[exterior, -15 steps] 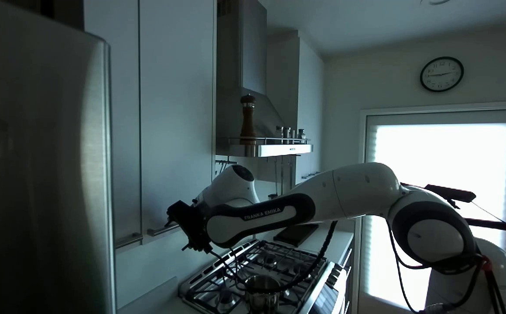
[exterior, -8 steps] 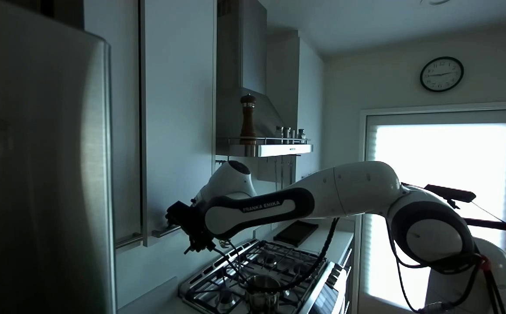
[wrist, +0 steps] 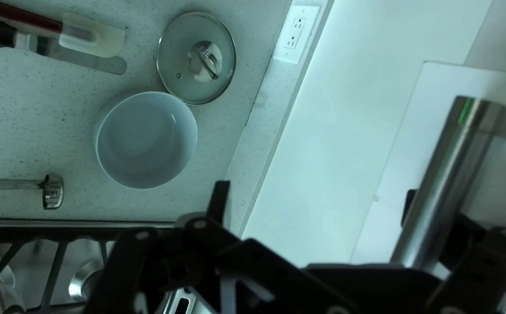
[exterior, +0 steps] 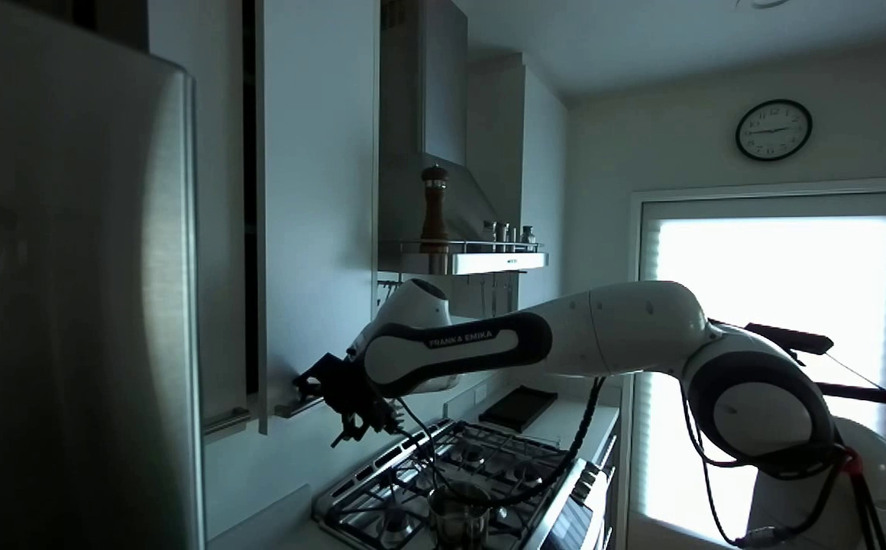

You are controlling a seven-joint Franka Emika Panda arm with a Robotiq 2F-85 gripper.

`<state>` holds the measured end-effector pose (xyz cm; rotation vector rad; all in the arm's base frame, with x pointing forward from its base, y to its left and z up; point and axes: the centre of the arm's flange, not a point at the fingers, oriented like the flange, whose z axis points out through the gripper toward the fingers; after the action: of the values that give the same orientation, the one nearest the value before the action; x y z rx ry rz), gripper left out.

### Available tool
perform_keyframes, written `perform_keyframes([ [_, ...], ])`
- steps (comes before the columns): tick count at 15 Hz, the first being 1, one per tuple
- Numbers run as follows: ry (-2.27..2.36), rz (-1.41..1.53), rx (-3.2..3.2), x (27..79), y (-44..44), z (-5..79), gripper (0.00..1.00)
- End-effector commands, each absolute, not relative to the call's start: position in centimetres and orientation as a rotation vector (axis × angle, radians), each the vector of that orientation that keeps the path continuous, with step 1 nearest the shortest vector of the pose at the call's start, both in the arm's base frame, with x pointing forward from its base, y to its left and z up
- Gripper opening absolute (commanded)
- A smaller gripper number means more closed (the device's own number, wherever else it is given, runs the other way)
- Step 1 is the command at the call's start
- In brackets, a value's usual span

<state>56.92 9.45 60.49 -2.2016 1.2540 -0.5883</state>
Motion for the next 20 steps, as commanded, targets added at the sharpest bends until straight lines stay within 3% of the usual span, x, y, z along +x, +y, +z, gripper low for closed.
perform_keyframes([
  [1, 1.197, -0.526, -2.337, 54.0, 6.9, 58.6, 1.00],
  [13, 0.955, -0.607, -2.452, 49.2, 1.5, 57.5, 1.00],
  [15, 0.946, -0.645, -2.408, 51.2, 4.0, 60.6, 1.00],
  [20, 0.943, -0.659, -2.413, 50.3, 3.2, 60.5, 1.00],
])
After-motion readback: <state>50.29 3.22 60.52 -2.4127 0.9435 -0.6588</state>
